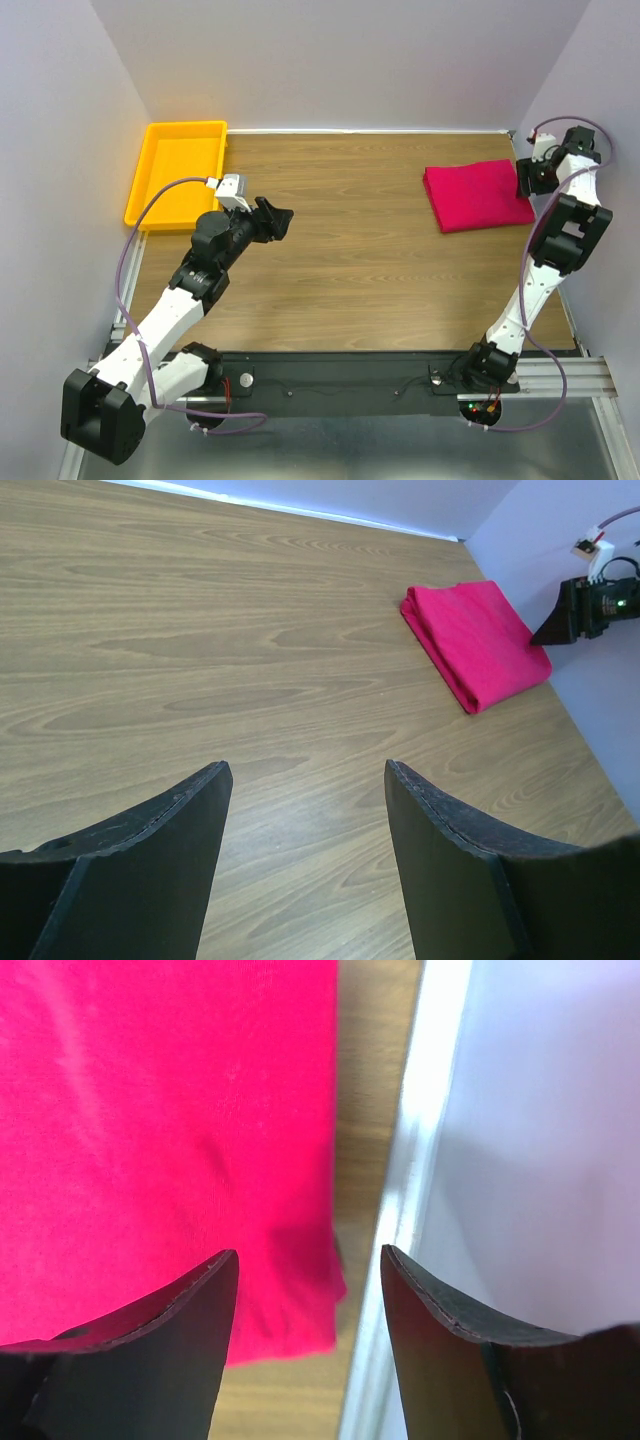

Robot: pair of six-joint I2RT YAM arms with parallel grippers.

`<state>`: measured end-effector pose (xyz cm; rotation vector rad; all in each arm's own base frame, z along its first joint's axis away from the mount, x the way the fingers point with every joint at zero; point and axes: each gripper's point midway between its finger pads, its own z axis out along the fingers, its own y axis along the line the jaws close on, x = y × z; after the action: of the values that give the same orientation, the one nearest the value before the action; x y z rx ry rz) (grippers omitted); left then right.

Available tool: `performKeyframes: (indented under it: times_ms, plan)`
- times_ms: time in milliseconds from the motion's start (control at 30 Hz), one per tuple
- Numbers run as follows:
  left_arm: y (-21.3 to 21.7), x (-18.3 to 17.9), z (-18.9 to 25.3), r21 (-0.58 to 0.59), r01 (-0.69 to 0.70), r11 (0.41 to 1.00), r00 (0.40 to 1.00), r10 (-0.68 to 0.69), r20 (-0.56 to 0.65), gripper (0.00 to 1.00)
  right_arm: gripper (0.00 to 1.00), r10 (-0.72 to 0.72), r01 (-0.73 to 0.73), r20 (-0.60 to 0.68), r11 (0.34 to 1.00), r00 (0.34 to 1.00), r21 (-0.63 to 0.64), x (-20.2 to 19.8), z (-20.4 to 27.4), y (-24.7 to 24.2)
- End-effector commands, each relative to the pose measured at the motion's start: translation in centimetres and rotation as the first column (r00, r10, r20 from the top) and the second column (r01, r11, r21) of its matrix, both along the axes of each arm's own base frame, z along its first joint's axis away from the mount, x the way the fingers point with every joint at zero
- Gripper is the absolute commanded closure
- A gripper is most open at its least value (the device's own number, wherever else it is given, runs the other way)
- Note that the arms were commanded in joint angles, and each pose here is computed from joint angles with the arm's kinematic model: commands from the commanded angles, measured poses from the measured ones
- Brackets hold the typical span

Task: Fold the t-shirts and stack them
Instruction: Neatly place the folded tshirt to the corner

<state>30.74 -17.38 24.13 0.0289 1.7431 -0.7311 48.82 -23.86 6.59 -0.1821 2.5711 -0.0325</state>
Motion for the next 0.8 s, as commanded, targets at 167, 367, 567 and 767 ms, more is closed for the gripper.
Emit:
performKeyframes:
  times_ms: [167, 367, 567, 767]
  plan:
    - [1.6, 0.0, 4.5, 0.019, -0.065, 0.998, 0.989, 0.062, 0.133, 0.26, 0.4, 0.005, 0.01, 0.101, 0.99, 0.995, -0.14, -0.5, 7.8, 0.0]
    - [3.9, -0.5, 6.7, 0.028, -0.159, 0.987, 0.969, 0.15, 0.198, 0.12, 0.59, 0.023, -0.011, 0.098, 0.993, 0.995, -0.12, -2.6, 8.7, 2.6]
    - [3.9, -0.7, 7.8, 0.029, -0.157, 0.987, 0.967, 0.147, 0.206, 0.06, 0.6, 0.048, -0.046, 0.178, 0.999, 0.983, -0.016, -5.6, 10.2, 6.7]
    - [4.5, -0.9, 6.9, 0.084, -0.173, 0.981, 0.975, 0.158, 0.158, 0.04, 0.55, 0.087, -0.107, 0.308, 0.993, 0.948, 0.051, -9.6, 13.9, 11.4]
